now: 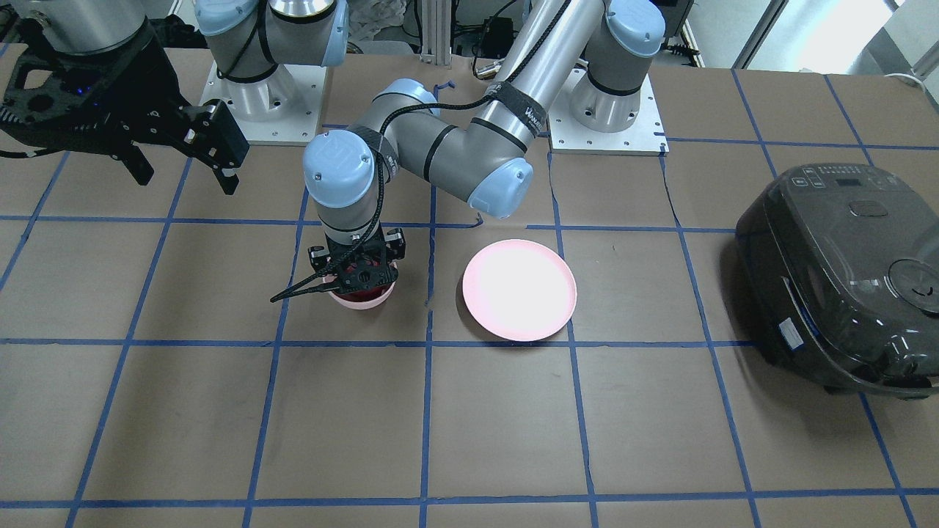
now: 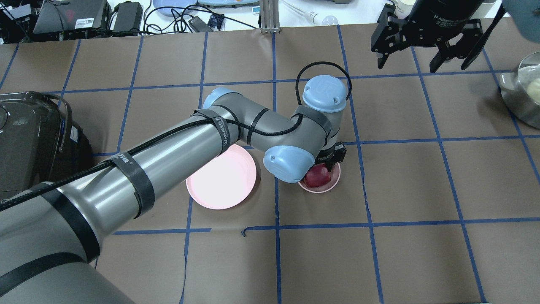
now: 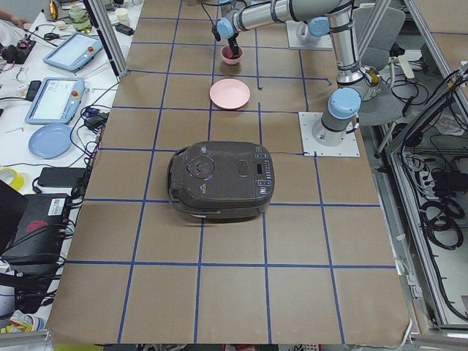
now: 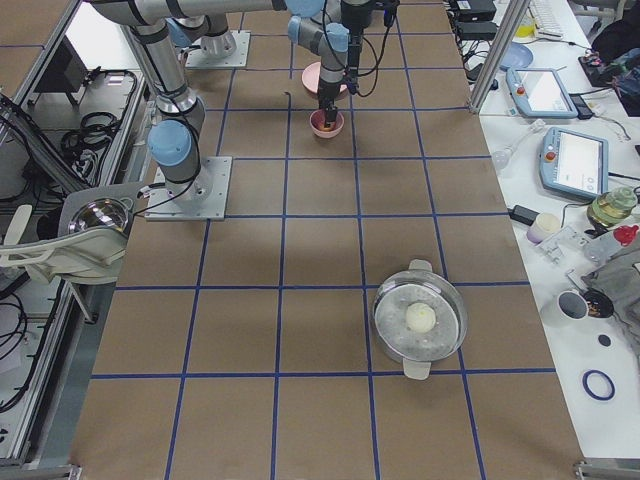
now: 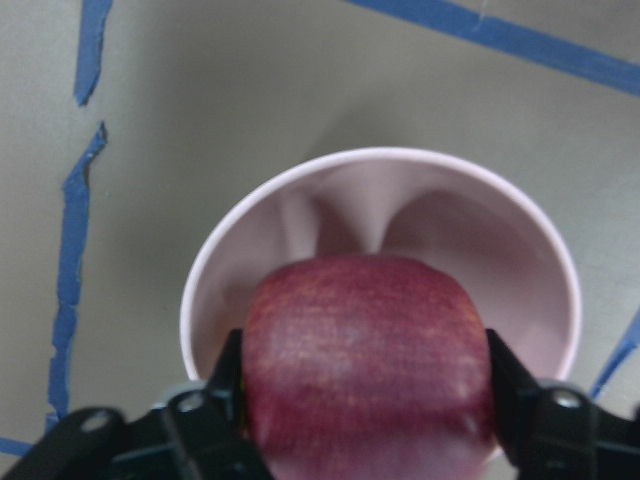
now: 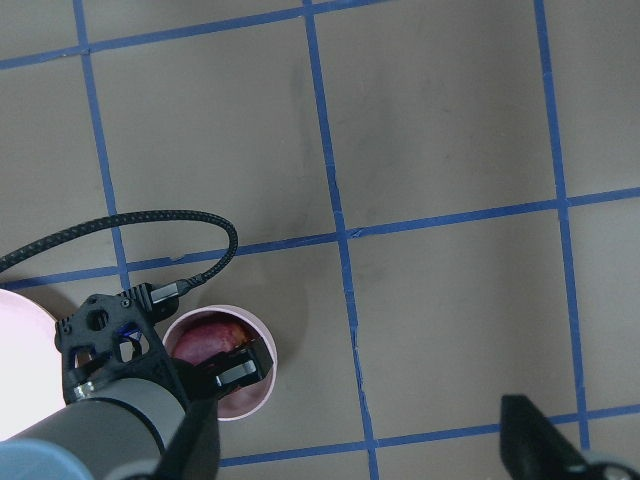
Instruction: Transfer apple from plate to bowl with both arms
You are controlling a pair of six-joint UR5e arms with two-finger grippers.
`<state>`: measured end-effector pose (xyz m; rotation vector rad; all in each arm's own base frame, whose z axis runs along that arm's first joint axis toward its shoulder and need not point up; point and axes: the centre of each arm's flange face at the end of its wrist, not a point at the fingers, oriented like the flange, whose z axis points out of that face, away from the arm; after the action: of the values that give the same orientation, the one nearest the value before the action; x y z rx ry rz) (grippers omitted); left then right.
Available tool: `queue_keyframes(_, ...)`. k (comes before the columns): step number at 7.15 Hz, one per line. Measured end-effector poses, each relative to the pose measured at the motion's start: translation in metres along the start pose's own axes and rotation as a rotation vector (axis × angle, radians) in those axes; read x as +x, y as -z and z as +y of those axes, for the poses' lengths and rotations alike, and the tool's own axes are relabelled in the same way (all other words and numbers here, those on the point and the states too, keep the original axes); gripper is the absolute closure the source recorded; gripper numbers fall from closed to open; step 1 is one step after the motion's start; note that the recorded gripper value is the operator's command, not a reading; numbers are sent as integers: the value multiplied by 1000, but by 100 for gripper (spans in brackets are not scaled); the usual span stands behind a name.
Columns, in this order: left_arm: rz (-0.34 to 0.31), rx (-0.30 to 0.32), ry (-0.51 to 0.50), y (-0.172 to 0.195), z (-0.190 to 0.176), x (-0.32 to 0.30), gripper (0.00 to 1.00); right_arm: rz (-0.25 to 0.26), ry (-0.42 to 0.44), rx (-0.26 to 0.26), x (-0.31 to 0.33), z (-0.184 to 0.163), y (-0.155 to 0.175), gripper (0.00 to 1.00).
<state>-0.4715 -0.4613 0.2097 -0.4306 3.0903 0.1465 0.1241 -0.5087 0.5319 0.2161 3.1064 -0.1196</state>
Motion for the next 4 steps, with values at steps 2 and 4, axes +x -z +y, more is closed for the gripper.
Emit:
queue_keyframes(2,-15,40,-12,11,-6,-9,0,-1,-1,4,0,0,0,0)
queue_keyframes(4,32,68,15,44,-25,-24,0,-2,-1,6,0,-1,1,0)
